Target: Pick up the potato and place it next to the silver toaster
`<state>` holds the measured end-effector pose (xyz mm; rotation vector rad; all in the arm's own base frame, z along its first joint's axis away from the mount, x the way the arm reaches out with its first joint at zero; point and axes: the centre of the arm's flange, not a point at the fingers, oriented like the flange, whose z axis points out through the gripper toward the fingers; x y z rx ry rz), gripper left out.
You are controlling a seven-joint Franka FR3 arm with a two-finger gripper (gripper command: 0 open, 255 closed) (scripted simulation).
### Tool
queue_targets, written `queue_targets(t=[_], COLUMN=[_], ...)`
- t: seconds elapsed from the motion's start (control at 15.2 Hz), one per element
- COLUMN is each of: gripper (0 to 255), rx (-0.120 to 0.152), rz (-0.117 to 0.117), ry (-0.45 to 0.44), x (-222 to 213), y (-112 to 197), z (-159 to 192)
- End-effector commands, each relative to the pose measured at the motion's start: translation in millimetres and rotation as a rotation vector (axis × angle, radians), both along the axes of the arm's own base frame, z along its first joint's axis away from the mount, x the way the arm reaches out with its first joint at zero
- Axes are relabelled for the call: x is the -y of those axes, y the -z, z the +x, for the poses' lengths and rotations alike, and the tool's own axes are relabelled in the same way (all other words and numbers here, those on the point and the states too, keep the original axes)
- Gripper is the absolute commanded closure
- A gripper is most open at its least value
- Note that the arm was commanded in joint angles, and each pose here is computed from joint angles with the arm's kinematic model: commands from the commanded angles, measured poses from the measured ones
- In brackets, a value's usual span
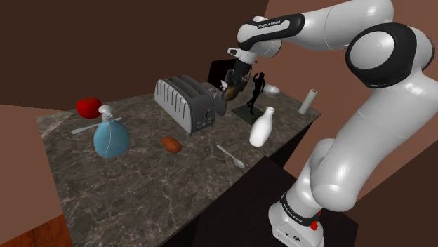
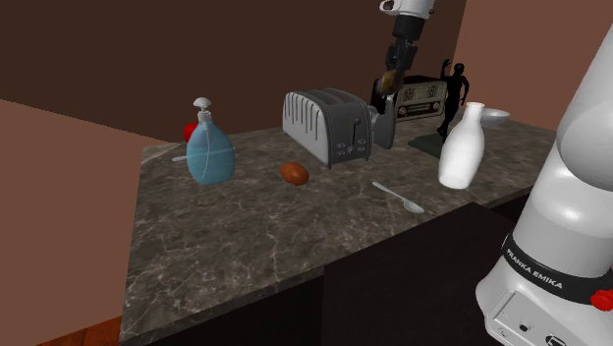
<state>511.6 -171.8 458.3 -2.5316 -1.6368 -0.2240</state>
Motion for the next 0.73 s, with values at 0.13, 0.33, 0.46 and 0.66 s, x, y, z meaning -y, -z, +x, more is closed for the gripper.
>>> queue_targets(t=[0.13,0.33,0.46,0.66], gripper=[255,255,255,255], rx=[0.001,0.001,0.001,0.001], rz=[0.000,0.000,0.000,0.000], ry=[0.000,0.000,0.000,0.000], x=[0,0,0,0], y=[21,37,48,63], z=[1,1,1,1])
